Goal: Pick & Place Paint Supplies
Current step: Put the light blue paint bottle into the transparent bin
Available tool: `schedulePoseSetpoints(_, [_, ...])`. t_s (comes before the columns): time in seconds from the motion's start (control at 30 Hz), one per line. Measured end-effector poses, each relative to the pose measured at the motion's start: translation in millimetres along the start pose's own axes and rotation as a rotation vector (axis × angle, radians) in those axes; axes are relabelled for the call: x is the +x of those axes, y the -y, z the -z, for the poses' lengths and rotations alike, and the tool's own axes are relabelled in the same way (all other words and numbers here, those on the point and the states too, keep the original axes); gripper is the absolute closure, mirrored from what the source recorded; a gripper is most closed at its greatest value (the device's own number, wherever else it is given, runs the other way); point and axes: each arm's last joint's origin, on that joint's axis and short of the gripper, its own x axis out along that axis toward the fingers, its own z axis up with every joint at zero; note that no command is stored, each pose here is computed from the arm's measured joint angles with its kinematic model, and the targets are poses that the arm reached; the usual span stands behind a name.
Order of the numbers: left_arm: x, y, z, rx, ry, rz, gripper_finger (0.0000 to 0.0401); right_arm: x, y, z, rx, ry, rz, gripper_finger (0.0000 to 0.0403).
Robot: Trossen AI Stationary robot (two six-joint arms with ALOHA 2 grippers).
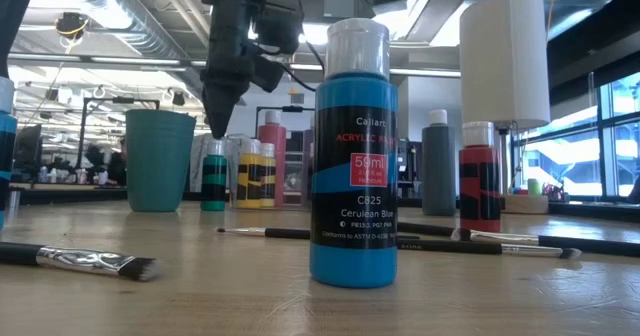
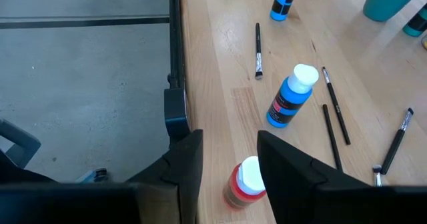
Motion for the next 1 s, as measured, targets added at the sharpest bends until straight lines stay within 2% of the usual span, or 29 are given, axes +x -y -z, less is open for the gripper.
schedulePoseSetpoints(0.63, [0, 0, -1, -0.014, 0.002, 0.031, 0.0177, 0, 0, 0, 0.000, 0.000, 0.000, 0.0259])
schedulePoseSetpoints(1.0, [17, -2, -8, 0.001, -0.059, 0.013, 0.0178, 0, 0, 0, 0.001, 0.000, 0.000, 0.0259])
